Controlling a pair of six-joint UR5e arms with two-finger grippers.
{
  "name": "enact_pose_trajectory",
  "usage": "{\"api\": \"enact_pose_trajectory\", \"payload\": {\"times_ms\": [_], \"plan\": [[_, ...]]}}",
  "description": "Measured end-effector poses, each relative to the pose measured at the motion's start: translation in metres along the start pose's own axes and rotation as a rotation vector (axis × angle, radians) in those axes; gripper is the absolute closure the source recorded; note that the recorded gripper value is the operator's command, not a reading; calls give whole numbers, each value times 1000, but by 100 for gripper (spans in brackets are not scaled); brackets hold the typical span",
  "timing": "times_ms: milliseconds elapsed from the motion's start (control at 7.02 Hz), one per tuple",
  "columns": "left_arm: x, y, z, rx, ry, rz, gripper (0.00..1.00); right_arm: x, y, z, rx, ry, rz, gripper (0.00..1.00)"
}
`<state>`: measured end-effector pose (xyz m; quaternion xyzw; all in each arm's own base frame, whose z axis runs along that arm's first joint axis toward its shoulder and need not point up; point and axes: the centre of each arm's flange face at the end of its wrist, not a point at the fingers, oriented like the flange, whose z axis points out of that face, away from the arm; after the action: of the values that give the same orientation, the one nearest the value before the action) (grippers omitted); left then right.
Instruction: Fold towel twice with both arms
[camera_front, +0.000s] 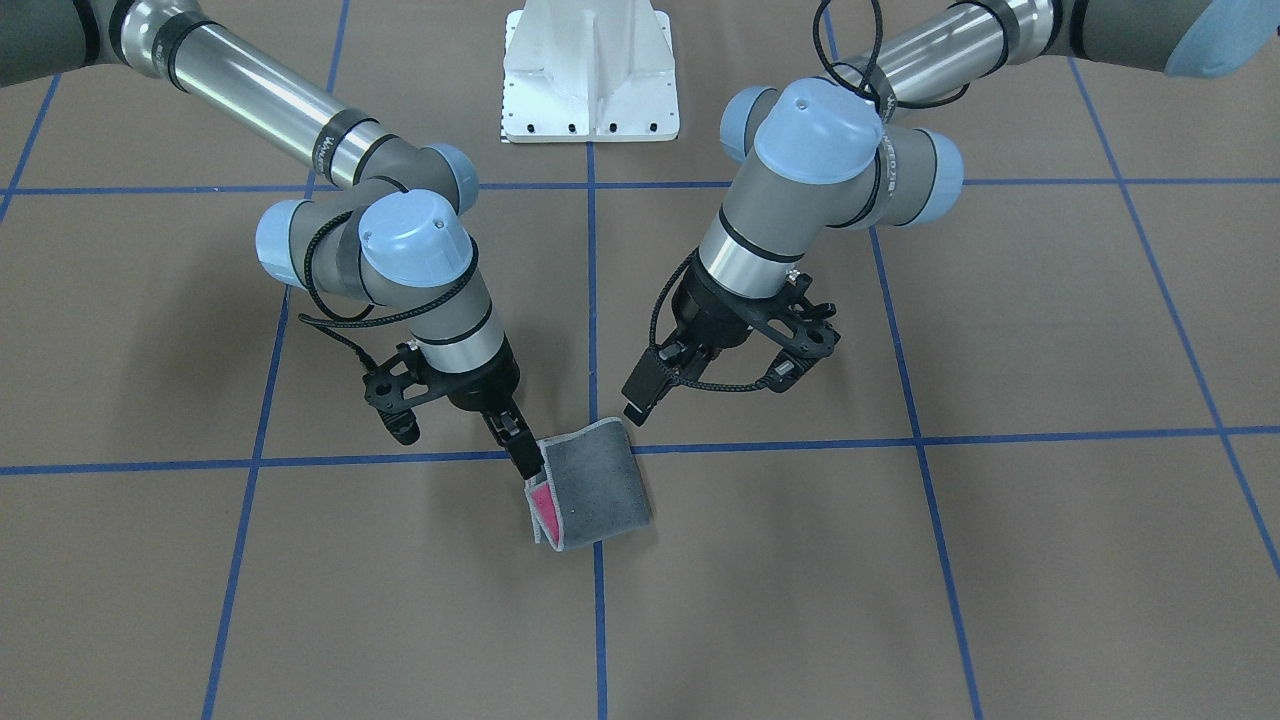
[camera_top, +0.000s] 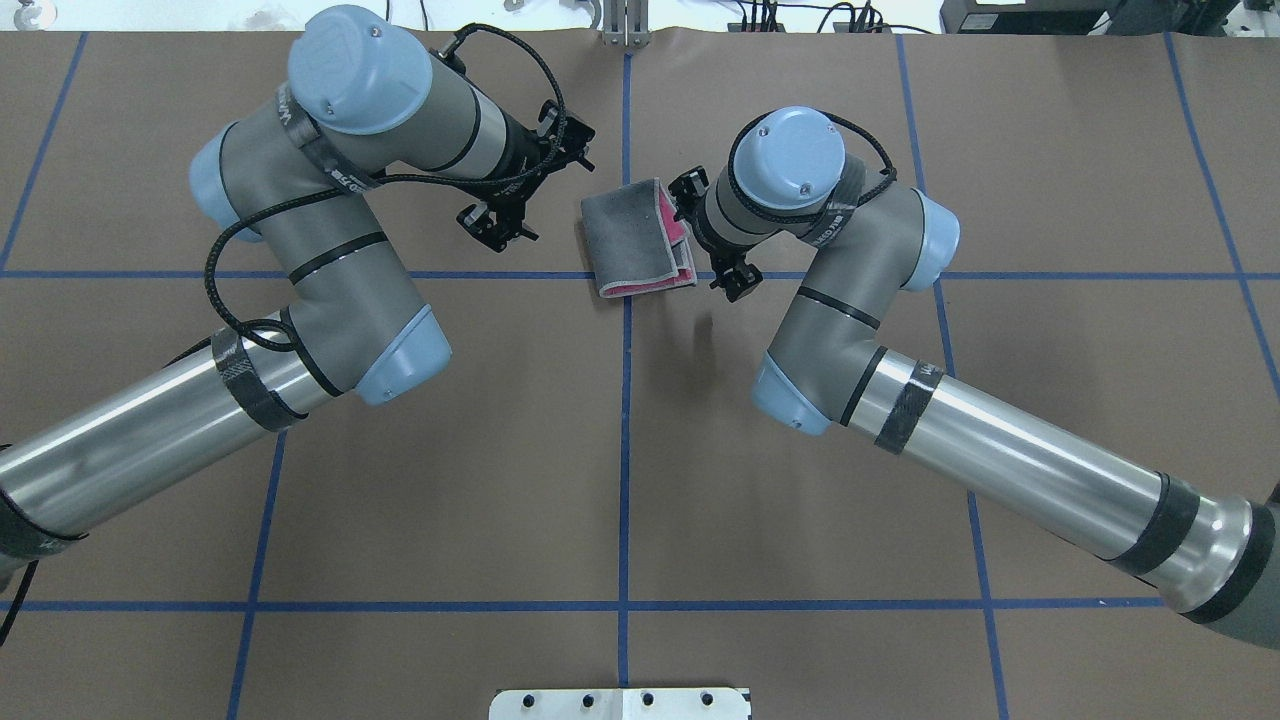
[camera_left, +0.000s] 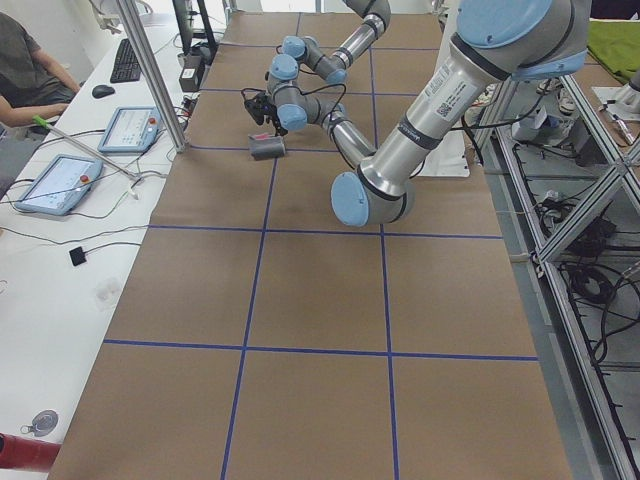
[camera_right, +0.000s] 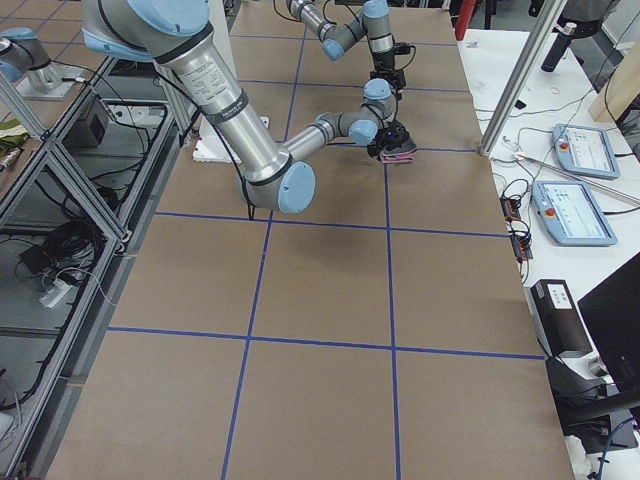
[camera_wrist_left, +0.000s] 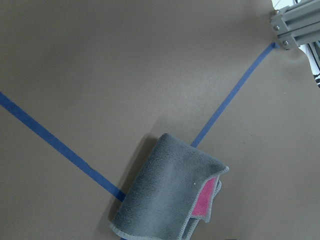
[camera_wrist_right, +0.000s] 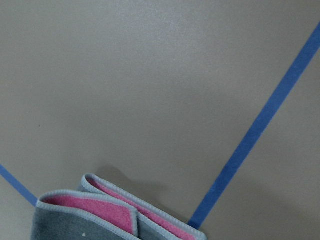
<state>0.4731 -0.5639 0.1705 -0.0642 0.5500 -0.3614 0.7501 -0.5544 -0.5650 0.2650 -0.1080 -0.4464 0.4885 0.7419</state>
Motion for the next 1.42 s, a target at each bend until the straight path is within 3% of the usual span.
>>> {"api": "enact_pose_trajectory", "payload": {"times_ms": [427, 1424], "plan": [[-1, -1, -1, 0, 0, -2, 0, 21, 35, 15, -24, 35, -70, 11], [-2, 0, 2, 11, -26, -12, 0, 3, 20, 11, 25, -4, -61, 15]]}}
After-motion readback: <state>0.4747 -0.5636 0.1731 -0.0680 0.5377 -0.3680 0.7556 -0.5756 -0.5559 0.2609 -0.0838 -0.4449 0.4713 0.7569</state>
